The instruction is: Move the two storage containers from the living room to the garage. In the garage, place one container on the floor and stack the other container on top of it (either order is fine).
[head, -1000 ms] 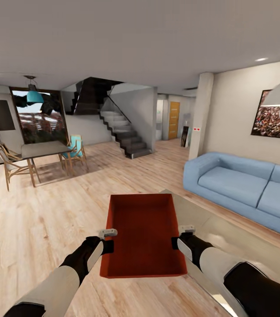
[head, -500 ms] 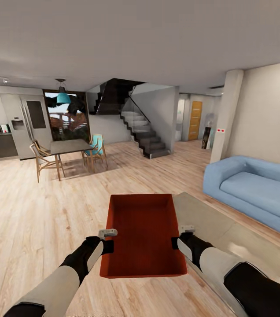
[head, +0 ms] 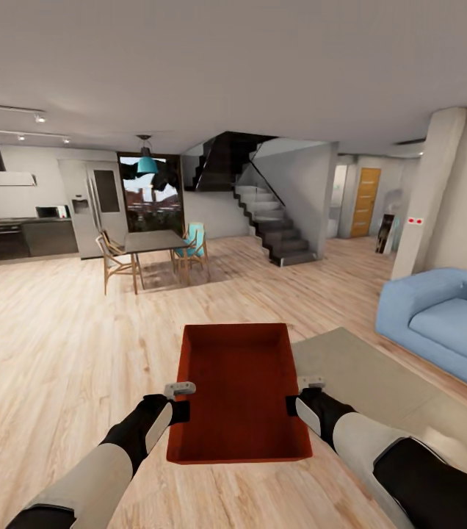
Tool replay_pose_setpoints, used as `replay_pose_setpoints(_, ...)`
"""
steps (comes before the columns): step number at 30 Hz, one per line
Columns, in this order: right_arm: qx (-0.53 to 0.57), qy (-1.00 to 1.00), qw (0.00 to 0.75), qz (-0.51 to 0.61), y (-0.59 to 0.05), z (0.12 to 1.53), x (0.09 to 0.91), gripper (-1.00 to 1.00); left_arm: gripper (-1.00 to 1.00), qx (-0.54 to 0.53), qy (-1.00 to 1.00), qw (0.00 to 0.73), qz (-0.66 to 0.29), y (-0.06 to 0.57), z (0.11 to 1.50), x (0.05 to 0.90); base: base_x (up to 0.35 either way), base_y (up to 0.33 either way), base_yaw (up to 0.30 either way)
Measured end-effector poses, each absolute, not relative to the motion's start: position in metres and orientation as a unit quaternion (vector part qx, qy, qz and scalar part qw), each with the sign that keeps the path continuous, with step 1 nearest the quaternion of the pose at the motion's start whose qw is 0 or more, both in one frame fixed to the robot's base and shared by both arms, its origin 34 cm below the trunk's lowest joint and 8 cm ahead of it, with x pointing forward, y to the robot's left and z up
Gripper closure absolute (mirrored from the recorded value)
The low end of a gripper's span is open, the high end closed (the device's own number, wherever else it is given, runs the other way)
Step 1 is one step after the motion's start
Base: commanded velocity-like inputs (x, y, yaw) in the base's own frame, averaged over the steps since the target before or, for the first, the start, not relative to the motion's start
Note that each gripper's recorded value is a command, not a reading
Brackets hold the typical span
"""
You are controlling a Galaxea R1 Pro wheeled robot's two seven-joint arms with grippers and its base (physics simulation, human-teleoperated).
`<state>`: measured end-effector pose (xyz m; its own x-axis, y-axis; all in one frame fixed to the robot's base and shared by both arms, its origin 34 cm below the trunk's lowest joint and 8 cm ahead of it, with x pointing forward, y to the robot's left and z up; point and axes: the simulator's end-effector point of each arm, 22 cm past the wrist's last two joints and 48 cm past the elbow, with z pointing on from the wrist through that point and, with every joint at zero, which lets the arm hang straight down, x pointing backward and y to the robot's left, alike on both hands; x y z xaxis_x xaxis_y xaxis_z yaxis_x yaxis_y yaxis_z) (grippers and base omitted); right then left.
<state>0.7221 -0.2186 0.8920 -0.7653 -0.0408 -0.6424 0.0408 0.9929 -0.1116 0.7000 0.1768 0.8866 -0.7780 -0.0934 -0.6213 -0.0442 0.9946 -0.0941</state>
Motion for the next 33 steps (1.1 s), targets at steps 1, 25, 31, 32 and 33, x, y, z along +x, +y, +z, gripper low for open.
replay_pose_setpoints(1, 0.000, 0.938, 0.343, -0.059, -0.2186, 0.8920, 0.7222, 1.00, 1.00, -0.037, 0.942, 0.331, -0.037, 0.1768, 0.8866, 0.7000, 0.000, 0.000, 0.300)
replay_pose_setpoints(25, 0.000, 0.937, 0.343, -0.059, -0.2182, 0.8923, 0.7224, 1.00, 1.00, -0.037, 0.942, 0.332, -0.038, 0.1772, 0.8868, 0.7003, 0.000, 0.000, 0.300)
replay_pose_setpoints(31, -0.001, 0.937, 0.344, -0.059, -0.2179, 0.8934, 0.7233, 1.00, 1.00, -0.039, 0.941, 0.333, -0.037, 0.1777, 0.8882, 0.7011, 0.000, 0.000, 0.300)
replay_pose_setpoints(32, -0.001, 0.937, 0.345, -0.059, -0.2178, 0.8935, 0.7235, 1.00, 1.00, -0.039, 0.941, 0.334, -0.037, 0.1778, 0.8885, 0.7013, 0.000, 0.000, 0.244)
replay_pose_setpoints(33, 0.000, 0.937, 0.345, -0.059, -0.2178, 0.8936, 0.7235, 1.00, 1.00, -0.039, 0.941, 0.334, -0.037, 0.1777, 0.8887, 0.7014, 0.000, 0.000, 0.156)
